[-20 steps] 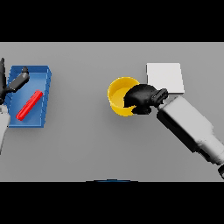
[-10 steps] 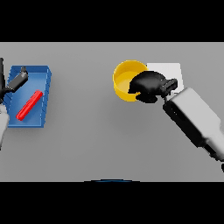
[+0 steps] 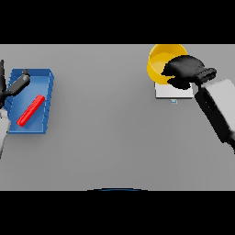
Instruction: Pick up the red beaker and tilt it to pour out 1 green nut into yellow bowl. Pick up the yellow bowl and place it on the metallic measuring scale.
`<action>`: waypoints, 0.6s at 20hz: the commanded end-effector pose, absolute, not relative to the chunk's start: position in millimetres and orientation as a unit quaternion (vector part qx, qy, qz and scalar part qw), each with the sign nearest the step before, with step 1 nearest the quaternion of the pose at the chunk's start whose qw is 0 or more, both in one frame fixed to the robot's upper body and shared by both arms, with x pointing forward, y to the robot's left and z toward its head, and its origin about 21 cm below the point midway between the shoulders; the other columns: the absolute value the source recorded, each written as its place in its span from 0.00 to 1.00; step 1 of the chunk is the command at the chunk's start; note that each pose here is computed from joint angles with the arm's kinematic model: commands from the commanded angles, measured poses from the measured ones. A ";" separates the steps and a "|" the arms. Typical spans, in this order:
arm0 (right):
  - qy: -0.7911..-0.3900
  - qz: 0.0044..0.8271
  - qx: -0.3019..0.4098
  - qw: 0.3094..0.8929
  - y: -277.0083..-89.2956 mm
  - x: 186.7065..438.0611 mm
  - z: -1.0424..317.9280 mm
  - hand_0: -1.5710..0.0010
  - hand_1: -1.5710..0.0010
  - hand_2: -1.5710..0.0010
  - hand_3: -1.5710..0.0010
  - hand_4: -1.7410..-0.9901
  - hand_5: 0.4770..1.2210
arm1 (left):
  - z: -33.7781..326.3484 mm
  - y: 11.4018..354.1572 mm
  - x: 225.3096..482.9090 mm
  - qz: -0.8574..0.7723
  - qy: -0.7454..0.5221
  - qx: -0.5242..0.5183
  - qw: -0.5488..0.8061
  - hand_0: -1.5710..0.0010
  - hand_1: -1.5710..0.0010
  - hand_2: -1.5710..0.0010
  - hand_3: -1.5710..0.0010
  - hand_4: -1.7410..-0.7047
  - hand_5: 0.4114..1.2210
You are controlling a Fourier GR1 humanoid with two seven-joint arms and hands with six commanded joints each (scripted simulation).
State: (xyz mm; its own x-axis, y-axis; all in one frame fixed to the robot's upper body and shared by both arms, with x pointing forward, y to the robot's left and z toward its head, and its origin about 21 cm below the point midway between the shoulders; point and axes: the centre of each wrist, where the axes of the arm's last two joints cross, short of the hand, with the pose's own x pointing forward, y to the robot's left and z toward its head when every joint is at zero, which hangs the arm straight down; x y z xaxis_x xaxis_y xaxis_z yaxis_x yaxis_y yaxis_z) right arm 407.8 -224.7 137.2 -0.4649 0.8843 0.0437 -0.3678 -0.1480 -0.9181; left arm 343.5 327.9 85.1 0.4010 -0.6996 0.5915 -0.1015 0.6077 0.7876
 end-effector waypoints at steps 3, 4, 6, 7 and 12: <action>-0.470 0.697 -0.285 0.461 -240.6 414.3 123.1 0.00 0.00 0.05 0.24 0.00 1.00 | 88.1 334.2 341.9 -0.201 -0.504 0.398 0.740 1.00 1.00 1.00 1.00 0.98 0.34; -0.468 0.693 -0.293 0.464 -244.2 415.9 120.3 0.00 0.00 0.06 0.22 0.00 1.00 | 88.0 331.3 341.3 -0.202 -0.508 0.395 0.738 1.00 1.00 1.00 1.00 0.98 0.34; -0.462 0.689 -0.293 0.476 -252.5 419.2 112.5 0.00 0.00 0.08 0.18 0.00 1.00 | 87.0 330.9 340.6 -0.204 -0.505 0.399 0.737 1.00 1.00 1.00 1.00 0.98 0.33; -0.459 0.685 -0.296 0.482 -256.3 419.5 106.6 0.00 0.00 0.09 0.16 0.00 1.00 | 86.4 328.9 339.9 -0.203 -0.503 0.397 0.740 1.00 1.00 1.00 1.00 0.98 0.33; -0.455 0.678 -0.286 0.502 -262.2 421.3 89.5 0.00 0.00 0.12 0.15 0.00 1.00 | 86.2 333.2 339.4 -0.206 -0.502 0.400 0.739 1.00 1.00 1.00 1.00 0.98 0.33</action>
